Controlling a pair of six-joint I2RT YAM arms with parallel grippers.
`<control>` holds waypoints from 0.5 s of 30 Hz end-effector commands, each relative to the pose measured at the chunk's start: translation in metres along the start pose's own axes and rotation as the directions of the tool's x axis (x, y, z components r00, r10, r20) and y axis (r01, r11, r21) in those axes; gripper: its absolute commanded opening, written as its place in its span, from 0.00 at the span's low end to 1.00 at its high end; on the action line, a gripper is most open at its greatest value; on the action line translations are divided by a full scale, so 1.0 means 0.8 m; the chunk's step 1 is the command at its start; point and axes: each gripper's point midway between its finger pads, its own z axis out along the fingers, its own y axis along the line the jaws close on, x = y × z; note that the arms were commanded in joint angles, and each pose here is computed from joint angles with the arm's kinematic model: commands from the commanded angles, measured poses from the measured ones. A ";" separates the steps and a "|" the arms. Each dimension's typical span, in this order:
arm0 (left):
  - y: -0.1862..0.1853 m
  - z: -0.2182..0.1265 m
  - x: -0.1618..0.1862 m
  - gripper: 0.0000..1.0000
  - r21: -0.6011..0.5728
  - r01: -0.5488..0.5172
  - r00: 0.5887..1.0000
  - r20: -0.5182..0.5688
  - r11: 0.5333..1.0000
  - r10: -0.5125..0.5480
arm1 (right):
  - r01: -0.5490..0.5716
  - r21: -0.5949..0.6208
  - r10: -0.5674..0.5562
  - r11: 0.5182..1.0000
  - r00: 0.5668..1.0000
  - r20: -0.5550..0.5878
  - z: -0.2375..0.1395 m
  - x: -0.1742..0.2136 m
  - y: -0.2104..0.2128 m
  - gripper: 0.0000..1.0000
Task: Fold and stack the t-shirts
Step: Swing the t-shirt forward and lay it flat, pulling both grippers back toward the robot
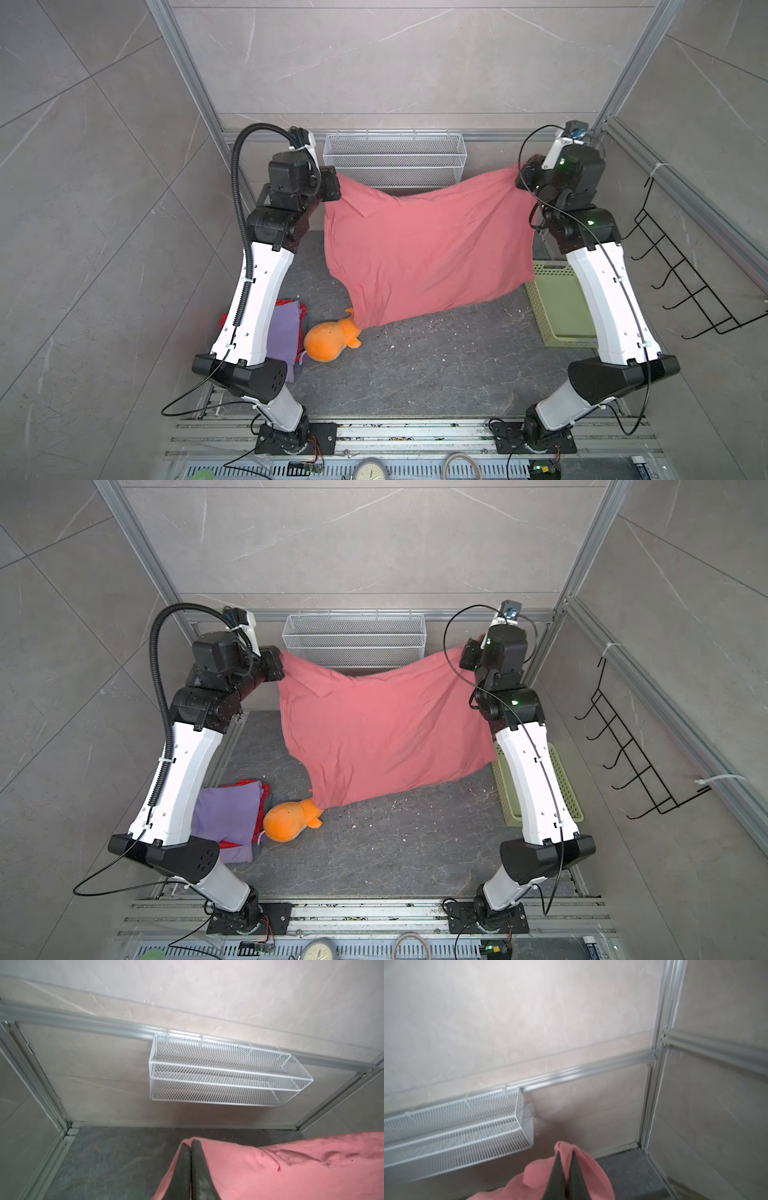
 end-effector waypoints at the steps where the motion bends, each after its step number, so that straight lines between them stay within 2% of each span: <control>1: -0.027 -0.109 -0.112 0.00 0.108 -0.052 0.963 0.270 0.993 0.021 | -0.004 0.008 0.002 1.000 0.971 0.237 -0.083 -0.110 -0.024 0.00; 4: -0.024 -0.157 -0.111 0.00 0.113 -0.056 0.949 0.314 0.992 0.018 | 0.009 0.035 -0.018 0.999 0.968 0.249 -0.126 -0.109 -0.045 0.00; 6: -0.016 -0.170 -0.081 0.00 0.112 -0.037 0.958 0.288 0.993 0.004 | 0.023 0.057 -0.035 0.998 0.976 0.213 -0.140 -0.084 -0.058 0.00; 8: -0.011 -0.179 -0.045 0.00 0.125 -0.019 0.973 0.232 0.992 -0.011 | 0.052 0.110 -0.065 0.993 0.991 0.116 -0.144 -0.031 -0.077 0.00; 10: -0.007 -0.180 0.009 0.00 0.144 0.028 0.991 0.125 0.989 -0.047 | 0.090 0.161 -0.088 0.983 0.996 -0.018 -0.143 0.040 -0.096 0.00; 12: -0.003 -0.175 0.072 0.00 0.160 0.112 0.994 -0.002 0.981 -0.113 | 0.122 0.199 -0.090 0.972 0.983 -0.162 -0.147 0.116 -0.114 0.00; 14: 0.001 -0.175 0.137 0.00 0.154 0.216 0.971 -0.136 0.964 -0.195 | 0.147 0.243 -0.073 0.959 0.955 -0.288 -0.158 0.185 -0.135 0.00; 15: 0.002 -0.176 0.173 0.00 0.148 0.275 0.948 -0.210 0.950 -0.241 | 0.163 0.260 -0.063 0.952 0.933 -0.354 -0.167 0.221 -0.145 0.00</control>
